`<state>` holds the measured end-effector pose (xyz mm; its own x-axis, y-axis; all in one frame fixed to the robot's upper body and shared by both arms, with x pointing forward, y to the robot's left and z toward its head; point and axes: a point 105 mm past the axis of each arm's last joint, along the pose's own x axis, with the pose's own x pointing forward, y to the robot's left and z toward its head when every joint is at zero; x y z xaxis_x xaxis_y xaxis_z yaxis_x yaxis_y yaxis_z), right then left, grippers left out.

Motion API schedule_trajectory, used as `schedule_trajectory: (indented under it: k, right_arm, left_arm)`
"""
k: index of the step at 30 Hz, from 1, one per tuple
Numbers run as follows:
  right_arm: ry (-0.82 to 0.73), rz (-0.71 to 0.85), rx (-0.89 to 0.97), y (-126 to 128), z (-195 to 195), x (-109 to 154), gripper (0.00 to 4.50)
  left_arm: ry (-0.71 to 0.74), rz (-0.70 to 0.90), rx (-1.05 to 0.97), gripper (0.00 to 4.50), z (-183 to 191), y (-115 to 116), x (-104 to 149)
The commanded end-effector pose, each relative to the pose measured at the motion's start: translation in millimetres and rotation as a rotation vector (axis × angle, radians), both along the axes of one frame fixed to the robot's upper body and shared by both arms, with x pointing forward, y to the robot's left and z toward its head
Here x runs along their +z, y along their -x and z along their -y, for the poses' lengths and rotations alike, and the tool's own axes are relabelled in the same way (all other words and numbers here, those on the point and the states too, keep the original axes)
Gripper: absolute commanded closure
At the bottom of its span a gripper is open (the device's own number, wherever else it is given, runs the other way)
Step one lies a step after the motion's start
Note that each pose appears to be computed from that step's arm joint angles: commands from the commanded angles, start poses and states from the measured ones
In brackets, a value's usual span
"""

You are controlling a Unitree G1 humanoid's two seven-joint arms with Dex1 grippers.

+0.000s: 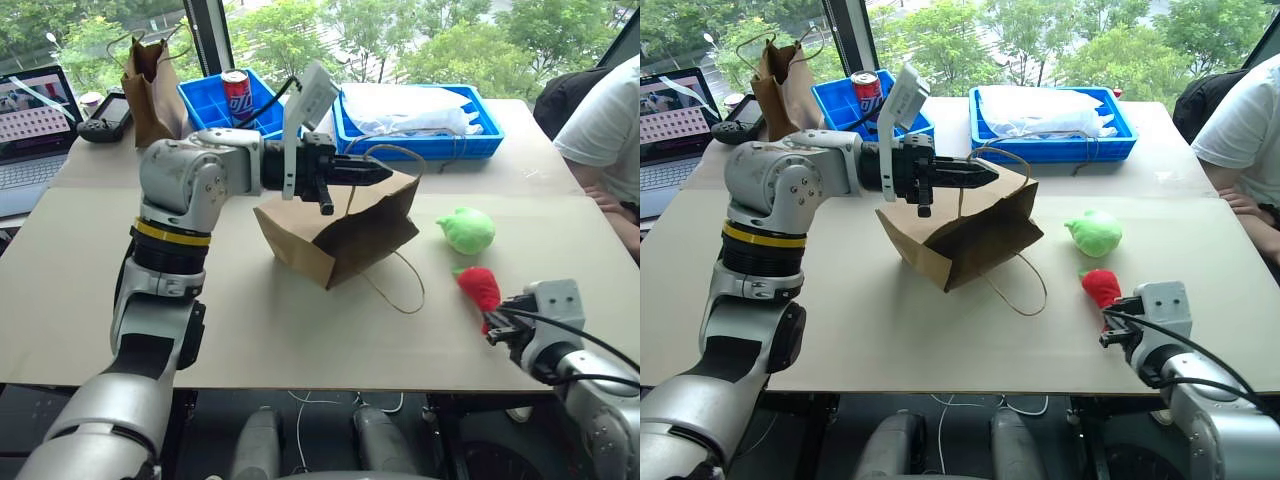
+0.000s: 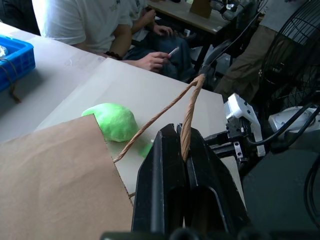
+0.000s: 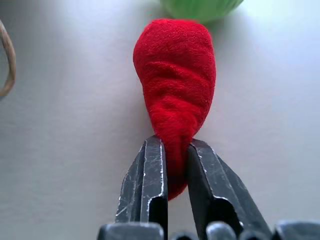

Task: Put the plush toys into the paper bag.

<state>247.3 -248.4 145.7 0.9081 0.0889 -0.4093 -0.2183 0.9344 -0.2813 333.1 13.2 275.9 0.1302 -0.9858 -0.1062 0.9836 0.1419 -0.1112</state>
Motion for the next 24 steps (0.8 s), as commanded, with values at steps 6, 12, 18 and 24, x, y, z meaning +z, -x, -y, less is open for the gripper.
schedule_trajectory:
  k: [6, 12, 18, 24]
  right_arm:
    - [0.120, 0.087, 0.458, -15, -82, 47, 4.43]
    - [0.128, 0.067, 0.618, -35, -131, 38, 4.43]
    - [0.126, 0.102, 0.731, -58, -170, 39, 4.43]
    - [0.049, 0.173, 0.746, -72, -185, 48, 3.00]
  left_arm:
    - [0.062, 0.056, 0.007, 4.50, 4, 5, 19]
    - [0.087, 0.055, 0.028, 4.50, 1, 7, 26]
    - [0.088, 0.047, 0.048, 4.50, -4, 11, 24]
    - [0.102, 0.047, 0.079, 4.50, -9, 12, 26]
